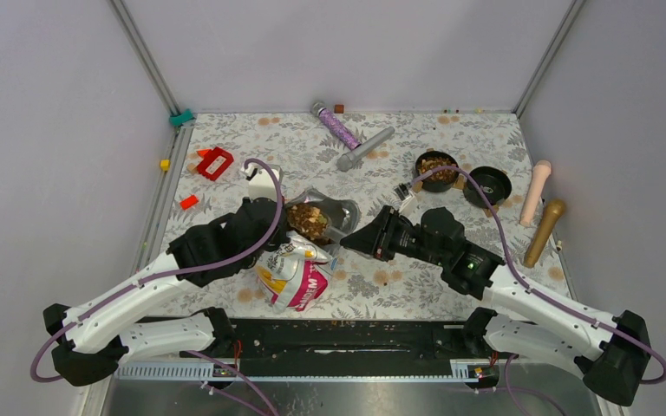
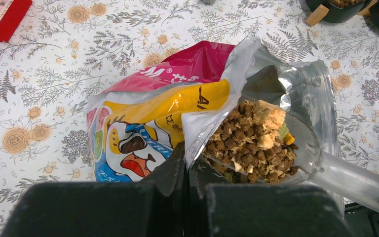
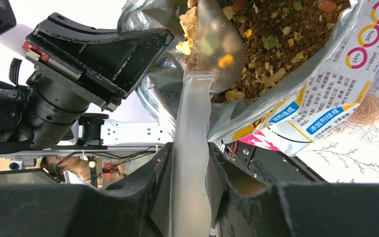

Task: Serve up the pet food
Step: Collect the pet food from the pet food bag, then pour the pet food into the pet food bowl.

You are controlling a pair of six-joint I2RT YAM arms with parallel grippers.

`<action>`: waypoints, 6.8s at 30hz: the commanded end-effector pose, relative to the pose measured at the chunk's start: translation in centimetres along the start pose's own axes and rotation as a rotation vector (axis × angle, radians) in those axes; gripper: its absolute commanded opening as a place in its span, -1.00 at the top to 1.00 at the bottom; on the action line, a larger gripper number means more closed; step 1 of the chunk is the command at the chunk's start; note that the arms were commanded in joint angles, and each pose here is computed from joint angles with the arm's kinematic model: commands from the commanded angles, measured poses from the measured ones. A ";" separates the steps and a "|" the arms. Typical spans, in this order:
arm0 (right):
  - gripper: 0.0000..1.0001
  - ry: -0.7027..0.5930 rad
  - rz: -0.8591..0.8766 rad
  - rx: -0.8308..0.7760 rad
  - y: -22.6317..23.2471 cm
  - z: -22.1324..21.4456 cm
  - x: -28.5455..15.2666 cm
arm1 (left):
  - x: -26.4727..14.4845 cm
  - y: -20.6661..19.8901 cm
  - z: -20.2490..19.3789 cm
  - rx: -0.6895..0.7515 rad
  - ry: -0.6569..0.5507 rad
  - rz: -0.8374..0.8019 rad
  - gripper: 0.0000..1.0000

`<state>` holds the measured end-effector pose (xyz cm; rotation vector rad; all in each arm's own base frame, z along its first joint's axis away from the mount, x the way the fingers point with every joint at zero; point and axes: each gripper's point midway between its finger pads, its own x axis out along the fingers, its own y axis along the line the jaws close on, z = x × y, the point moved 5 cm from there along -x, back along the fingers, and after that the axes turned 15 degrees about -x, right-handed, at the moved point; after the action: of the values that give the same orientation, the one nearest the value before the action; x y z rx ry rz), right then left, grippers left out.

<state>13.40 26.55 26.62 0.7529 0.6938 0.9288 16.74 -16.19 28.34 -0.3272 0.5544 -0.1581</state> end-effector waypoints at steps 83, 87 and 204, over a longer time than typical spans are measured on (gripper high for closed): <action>1.00 -0.210 0.061 -0.010 0.5 1.0 -4.6 | -2.3 -2.5 3.1 -0.132 -0.116 -0.162 1.00; 1.00 -0.216 0.079 -0.010 0.8 0.9 -5.5 | -2.3 -2.5 3.1 -0.132 -0.117 -0.158 1.00; 1.00 -0.850 -0.192 0.063 -2.7 12.1 -8.6 | -1.3 -2.9 2.5 -0.104 -0.094 -0.138 1.00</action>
<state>20.03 15.51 29.88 0.9070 0.1477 0.3182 16.24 -16.32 28.74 -0.3254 0.5401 -0.1840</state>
